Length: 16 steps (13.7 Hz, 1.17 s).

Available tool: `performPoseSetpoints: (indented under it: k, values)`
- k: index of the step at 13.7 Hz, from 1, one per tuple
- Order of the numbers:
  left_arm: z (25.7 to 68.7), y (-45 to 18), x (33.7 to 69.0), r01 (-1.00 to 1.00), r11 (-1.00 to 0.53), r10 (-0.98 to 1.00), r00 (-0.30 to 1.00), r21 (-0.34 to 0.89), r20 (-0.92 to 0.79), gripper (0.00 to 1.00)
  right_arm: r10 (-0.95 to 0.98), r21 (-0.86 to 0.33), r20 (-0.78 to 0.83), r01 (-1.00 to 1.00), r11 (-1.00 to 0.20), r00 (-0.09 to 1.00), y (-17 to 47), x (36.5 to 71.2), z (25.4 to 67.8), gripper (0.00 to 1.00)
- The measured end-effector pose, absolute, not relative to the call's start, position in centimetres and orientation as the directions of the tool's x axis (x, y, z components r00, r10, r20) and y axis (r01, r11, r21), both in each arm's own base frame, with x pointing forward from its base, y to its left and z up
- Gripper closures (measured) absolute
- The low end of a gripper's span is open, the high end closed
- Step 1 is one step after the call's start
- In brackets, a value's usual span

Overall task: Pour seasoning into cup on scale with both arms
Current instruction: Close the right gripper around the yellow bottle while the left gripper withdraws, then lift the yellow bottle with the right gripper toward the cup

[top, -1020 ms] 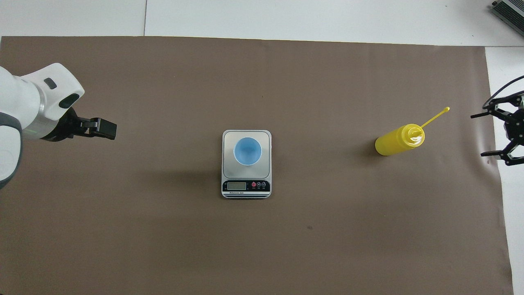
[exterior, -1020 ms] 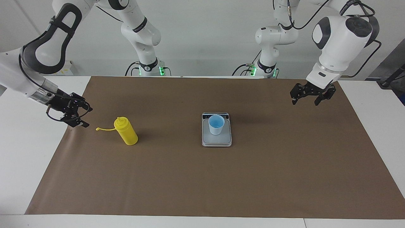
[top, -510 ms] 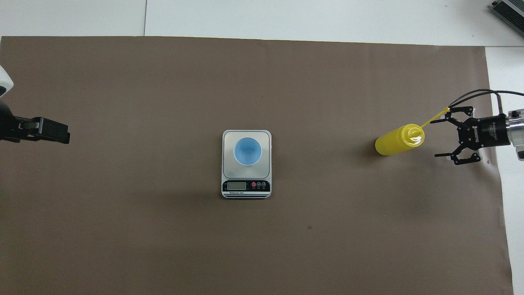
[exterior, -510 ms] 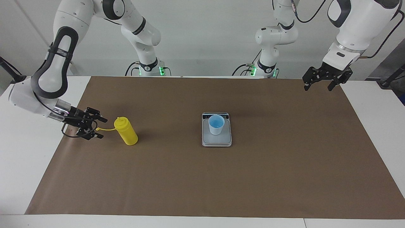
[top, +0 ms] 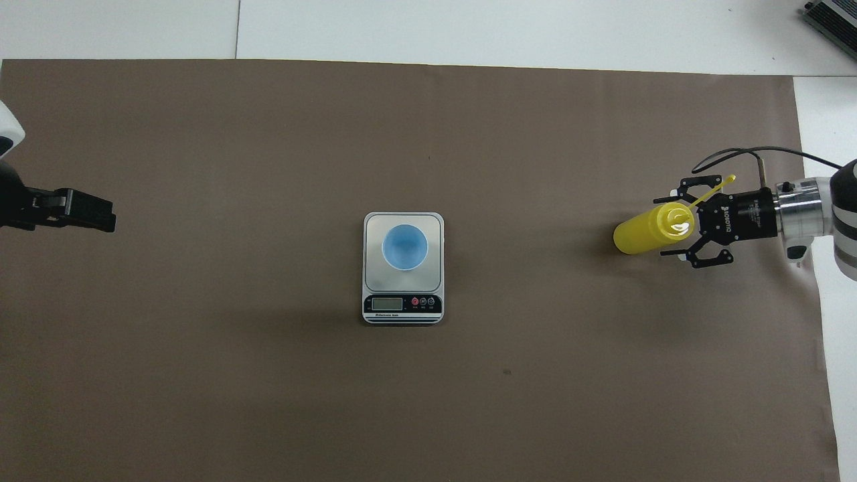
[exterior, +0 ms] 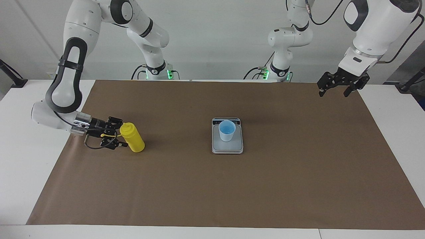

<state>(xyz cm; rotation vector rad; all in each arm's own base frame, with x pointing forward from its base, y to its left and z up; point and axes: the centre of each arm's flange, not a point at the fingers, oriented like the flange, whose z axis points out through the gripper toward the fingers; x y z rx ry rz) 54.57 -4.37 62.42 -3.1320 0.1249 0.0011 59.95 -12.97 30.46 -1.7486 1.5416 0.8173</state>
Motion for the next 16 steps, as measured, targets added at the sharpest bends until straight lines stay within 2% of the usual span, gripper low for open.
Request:
performPoseSetpoints:
  k: [5, 7, 8, 11, 12, 14, 16]
  values:
    - [64.5, -4.5, 54.3, -0.080, -0.997, -0.080, 0.997, 0.000, 0.019, 0.00, -0.575, -0.056, -0.813, -0.995, -0.082, 0.094, -11.9, 60.2, 30.5, 0.11]
    - [64.5, -4.4, 54.3, -0.079, -0.997, -0.079, 0.997, 0.002, 0.018, 0.00, -0.575, -0.056, -0.813, -0.995, -0.080, 0.091, -12.1, 60.2, 30.5, 0.30]
    - [64.5, -4.4, 54.3, -0.079, -0.997, -0.079, 0.997, 0.002, 0.018, 0.00, -0.575, -0.056, -0.813, -0.995, -0.078, 0.090, -12.1, 60.2, 30.5, 0.34]
    - [64.3, -4.4, 54.2, -0.079, -0.997, -0.079, 0.997, 0.002, 0.009, 0.00, -0.581, -0.044, -0.810, -0.997, -0.067, 0.075, -11.7, 60.4, 31.4, 0.35]
    - [64.2, -4.4, 54.2, -0.079, -0.997, -0.079, 0.997, 0.003, 0.005, 0.00, -0.589, -0.028, -0.806, -0.998, -0.057, 0.057, -10.7, 60.7, 32.5, 0.36]
    - [64.1, -4.5, 54.2, -0.080, -0.997, -0.080, 0.997, 0.003, 0.000, 0.00, -0.625, -0.018, -0.780, -0.999, -0.034, 0.036, -6.9, 61.8, 36.4, 0.46]
    - [64.1, -4.5, 54.2, -0.080, -0.997, -0.080, 0.997, 0.003, -0.001, 0.00, -0.660, -0.017, -0.751, -1.000, -0.018, 0.025, -2.0, 62.4, 40.3, 0.46]
